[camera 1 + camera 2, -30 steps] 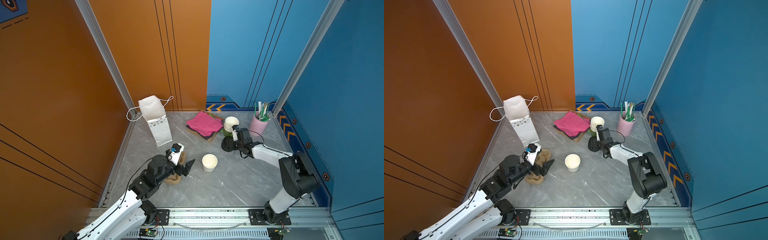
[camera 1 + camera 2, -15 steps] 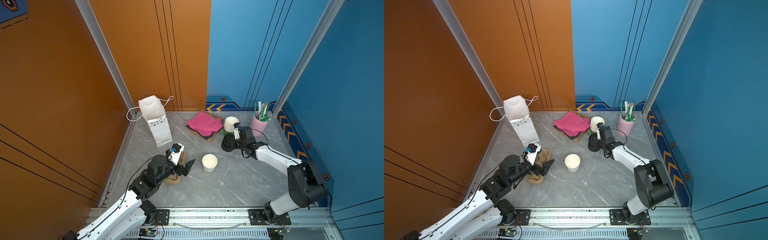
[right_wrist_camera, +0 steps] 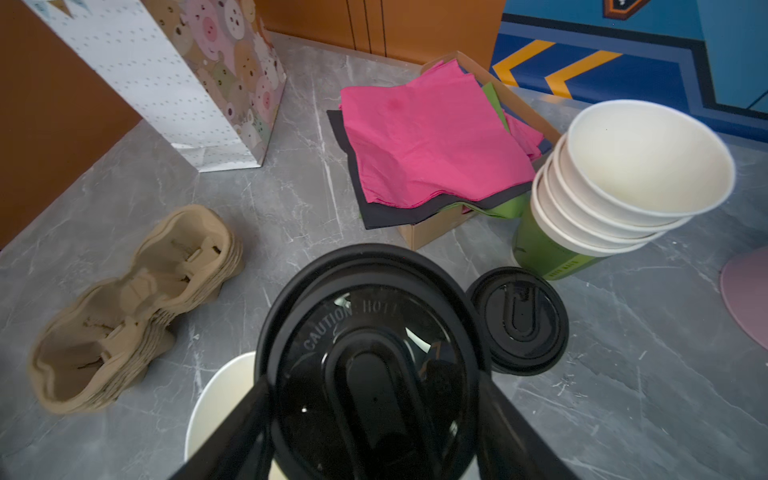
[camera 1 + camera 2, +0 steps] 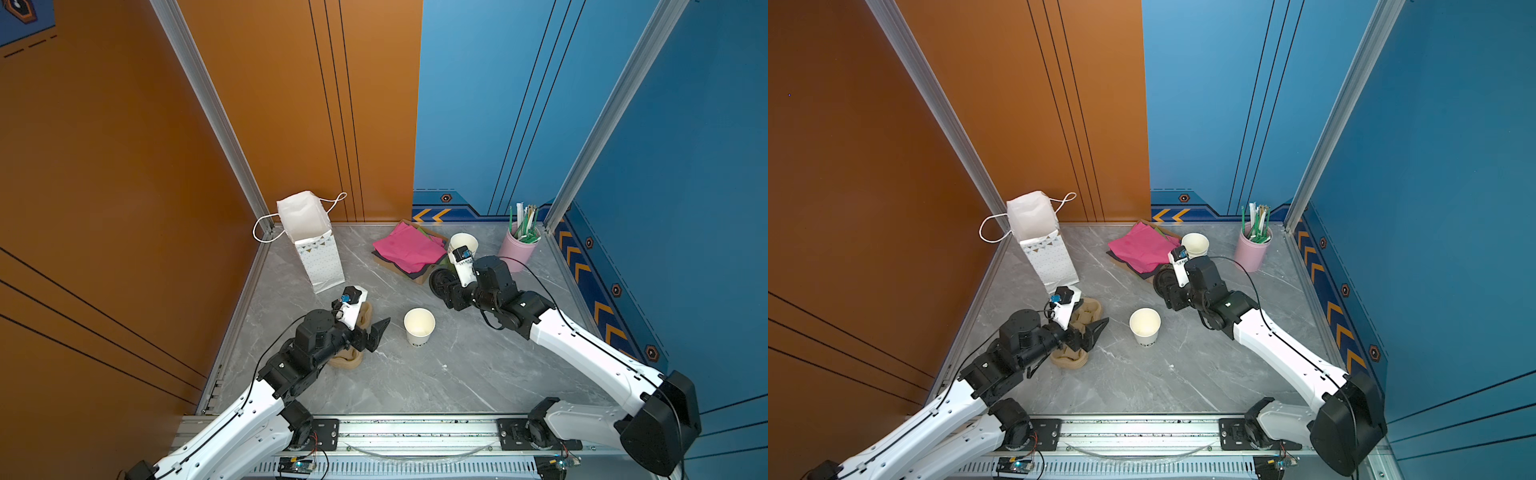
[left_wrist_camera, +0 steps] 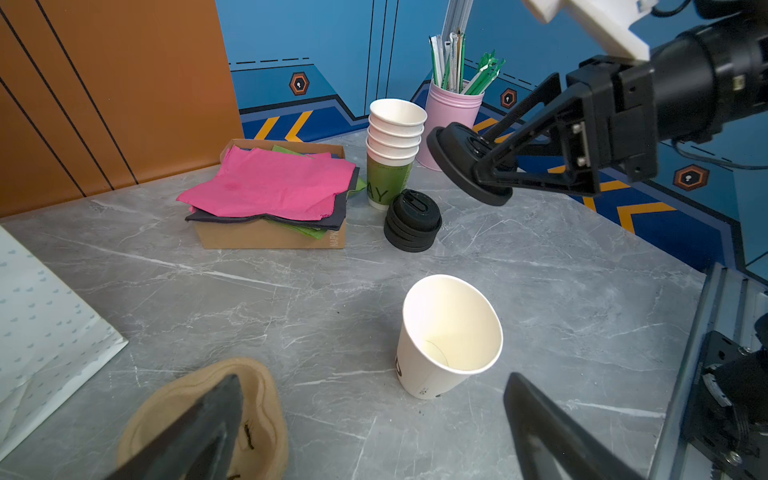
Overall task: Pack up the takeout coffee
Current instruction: 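Lift the black lid and carry it over the white paper cup, then lower the black lid onto the white cup's rim with the right gripper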
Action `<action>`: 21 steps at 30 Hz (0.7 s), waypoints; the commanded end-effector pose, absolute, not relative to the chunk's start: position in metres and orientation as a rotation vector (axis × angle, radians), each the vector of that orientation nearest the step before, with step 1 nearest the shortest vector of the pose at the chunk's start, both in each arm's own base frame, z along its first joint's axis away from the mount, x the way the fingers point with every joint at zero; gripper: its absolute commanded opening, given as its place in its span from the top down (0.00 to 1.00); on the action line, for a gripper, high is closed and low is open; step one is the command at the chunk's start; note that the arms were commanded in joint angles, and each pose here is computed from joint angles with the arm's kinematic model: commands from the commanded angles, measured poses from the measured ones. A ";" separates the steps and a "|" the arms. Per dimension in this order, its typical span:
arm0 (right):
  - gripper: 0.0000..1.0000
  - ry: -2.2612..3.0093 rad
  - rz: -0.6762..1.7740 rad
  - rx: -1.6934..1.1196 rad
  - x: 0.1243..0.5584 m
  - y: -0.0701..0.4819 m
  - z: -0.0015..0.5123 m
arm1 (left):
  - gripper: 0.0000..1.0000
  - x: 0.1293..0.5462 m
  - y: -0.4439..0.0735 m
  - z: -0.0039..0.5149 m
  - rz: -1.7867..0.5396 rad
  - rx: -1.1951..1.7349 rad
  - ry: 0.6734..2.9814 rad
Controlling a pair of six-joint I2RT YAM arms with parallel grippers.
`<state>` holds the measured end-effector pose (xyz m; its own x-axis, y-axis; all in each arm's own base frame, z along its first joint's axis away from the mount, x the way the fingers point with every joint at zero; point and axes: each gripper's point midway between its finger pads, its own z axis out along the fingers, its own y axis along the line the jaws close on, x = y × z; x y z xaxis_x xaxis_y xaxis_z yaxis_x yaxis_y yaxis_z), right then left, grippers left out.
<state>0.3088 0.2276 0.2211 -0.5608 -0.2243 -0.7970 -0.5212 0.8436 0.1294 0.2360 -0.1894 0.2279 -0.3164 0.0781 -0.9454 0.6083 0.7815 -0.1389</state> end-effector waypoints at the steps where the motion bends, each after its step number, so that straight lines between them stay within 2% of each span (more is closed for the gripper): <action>1: 0.38 2.231 0.458 -0.656 0.279 0.235 0.215 | 0.02 0.237 -0.194 0.245 -0.618 0.502 1.806; 8: 0.38 2.257 0.480 -0.785 0.252 0.260 0.198 | 0.02 0.239 -0.195 0.245 -0.627 0.494 1.813; 21: 0.39 2.306 0.434 -0.862 0.251 0.282 0.169 | 0.02 0.239 -0.194 0.244 -0.627 0.476 1.821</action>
